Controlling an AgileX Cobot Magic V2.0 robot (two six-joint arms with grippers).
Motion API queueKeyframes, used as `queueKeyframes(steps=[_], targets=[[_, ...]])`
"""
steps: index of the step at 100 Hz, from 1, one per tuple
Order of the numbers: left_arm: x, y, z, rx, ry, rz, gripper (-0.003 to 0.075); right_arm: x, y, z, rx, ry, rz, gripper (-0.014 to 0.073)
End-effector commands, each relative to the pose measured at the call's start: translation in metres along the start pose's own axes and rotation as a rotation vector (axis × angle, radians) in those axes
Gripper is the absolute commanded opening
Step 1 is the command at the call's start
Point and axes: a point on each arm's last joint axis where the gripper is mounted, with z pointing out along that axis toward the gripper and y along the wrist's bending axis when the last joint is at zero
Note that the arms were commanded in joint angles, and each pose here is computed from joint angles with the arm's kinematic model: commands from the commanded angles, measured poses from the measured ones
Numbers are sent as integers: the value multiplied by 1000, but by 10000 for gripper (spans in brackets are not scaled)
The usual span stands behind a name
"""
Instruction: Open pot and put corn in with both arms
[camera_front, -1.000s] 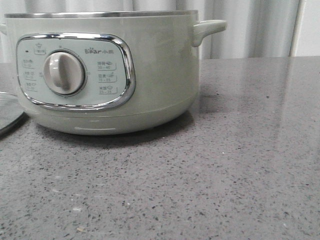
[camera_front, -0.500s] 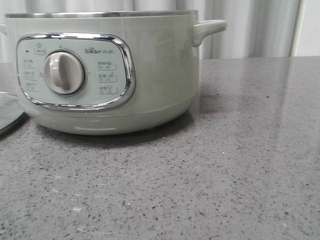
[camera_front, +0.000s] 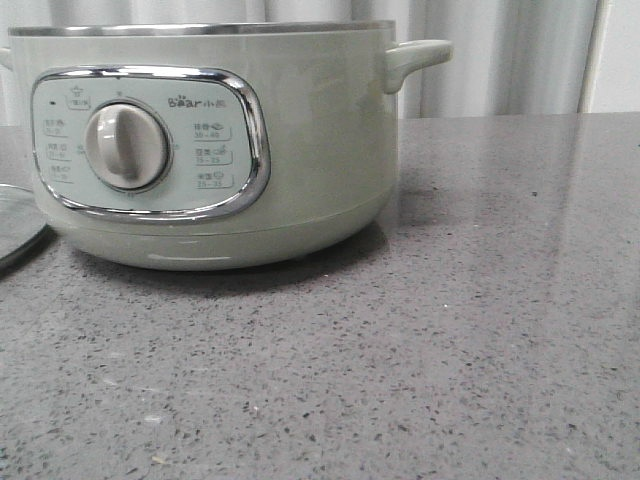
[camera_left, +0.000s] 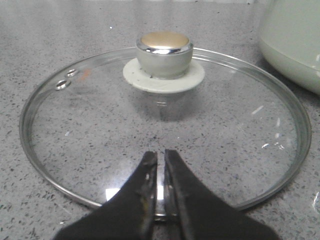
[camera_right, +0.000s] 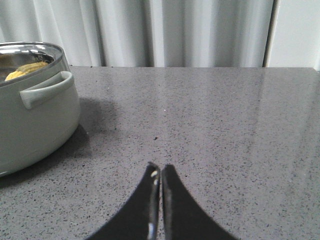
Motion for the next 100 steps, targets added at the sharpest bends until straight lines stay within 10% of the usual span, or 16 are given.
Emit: queueKeyframes(steps=[1, 100], targets=[[-2, 0, -2, 1, -53, -8, -20, -14, 0, -2, 1, -89, -4, -74], [-2, 0, -2, 1, -53, -8, -20, -3, 0, 8, 25, -197, -146, -74]])
